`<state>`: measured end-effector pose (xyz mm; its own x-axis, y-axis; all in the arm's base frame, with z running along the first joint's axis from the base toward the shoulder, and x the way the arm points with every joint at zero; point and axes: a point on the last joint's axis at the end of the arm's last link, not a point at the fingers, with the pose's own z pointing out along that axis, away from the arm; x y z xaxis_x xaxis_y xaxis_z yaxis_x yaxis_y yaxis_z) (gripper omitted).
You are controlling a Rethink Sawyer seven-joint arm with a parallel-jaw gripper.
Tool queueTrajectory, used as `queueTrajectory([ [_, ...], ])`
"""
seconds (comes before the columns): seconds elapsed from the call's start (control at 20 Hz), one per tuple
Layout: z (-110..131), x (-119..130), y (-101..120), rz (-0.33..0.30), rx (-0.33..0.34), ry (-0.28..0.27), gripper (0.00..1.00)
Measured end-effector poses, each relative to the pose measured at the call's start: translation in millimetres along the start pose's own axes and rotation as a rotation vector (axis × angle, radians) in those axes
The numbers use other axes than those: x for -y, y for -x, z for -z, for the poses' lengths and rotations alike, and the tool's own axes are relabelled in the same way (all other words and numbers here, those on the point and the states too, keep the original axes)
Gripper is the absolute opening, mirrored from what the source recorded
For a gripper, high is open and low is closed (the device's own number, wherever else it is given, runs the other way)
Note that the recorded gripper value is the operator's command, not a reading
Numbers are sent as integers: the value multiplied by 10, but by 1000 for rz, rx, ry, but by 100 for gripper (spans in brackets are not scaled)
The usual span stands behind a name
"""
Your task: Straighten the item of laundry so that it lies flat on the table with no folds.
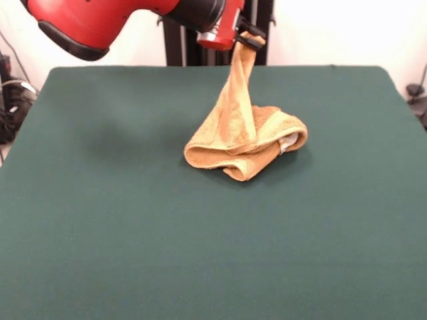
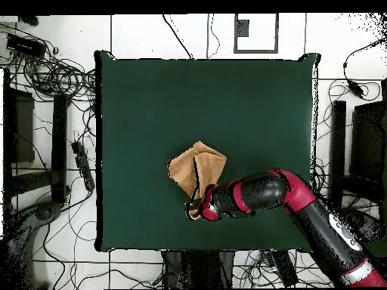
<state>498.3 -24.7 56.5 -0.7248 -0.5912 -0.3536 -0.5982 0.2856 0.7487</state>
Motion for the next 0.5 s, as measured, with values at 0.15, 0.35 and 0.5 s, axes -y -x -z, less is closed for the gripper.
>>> queueTrajectory([
  [0.15,80,-12,-69,-3,9,-26,0],
  [0.35,171,-19,-144,-8,9,-56,0],
  [0.5,253,-3,-207,-16,12,-79,0],
])
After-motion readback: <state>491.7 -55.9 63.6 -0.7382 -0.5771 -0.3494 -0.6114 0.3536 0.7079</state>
